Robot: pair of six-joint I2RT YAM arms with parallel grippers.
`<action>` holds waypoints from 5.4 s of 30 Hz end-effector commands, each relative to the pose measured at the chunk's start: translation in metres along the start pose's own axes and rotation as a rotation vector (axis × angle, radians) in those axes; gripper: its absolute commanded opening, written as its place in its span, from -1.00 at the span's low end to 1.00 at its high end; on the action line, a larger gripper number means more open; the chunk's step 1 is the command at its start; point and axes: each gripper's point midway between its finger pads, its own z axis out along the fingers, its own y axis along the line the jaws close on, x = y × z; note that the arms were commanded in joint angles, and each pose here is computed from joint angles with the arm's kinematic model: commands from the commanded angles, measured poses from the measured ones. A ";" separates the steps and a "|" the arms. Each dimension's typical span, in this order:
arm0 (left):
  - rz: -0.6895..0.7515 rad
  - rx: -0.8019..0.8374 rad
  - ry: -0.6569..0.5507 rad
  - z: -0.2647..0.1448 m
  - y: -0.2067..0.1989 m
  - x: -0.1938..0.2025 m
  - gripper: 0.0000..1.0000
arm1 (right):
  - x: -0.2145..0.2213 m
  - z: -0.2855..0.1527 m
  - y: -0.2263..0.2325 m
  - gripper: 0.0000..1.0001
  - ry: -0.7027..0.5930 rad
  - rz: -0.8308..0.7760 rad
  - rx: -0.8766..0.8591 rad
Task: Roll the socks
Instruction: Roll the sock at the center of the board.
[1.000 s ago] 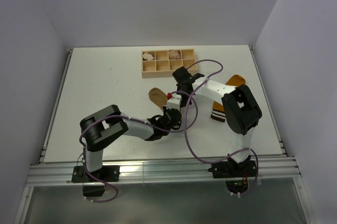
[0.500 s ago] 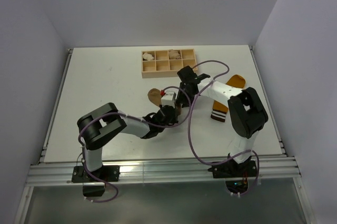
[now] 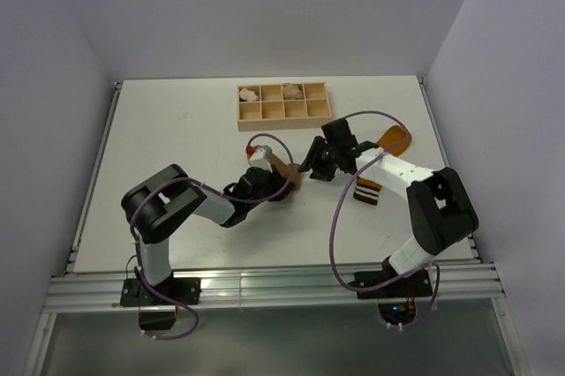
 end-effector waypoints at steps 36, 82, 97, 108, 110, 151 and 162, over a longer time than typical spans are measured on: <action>-0.217 0.059 0.176 -0.006 0.030 0.027 -0.99 | 0.033 0.051 0.007 -0.62 0.004 0.128 -0.469; 0.418 -0.031 -0.258 0.010 -0.050 -0.027 0.32 | 0.022 0.043 -0.055 -1.00 0.155 -0.104 0.422; 0.507 -0.093 -0.240 0.034 -0.040 -0.011 0.14 | 0.024 0.045 -0.050 -1.00 0.172 -0.100 0.407; 0.554 -0.131 -0.213 0.043 -0.027 0.001 -0.43 | 0.028 0.047 -0.047 -1.00 0.201 -0.108 0.385; 0.555 -0.132 -0.206 0.043 -0.026 0.003 -0.55 | 0.031 0.047 -0.046 -1.00 0.216 -0.110 0.374; 0.192 -0.027 -0.028 0.029 0.009 0.015 -0.99 | -0.014 0.011 -0.007 0.19 -0.032 0.084 -0.084; 0.129 0.022 0.000 0.026 0.004 0.013 -0.99 | -0.019 0.005 -0.001 0.11 -0.116 0.075 -0.343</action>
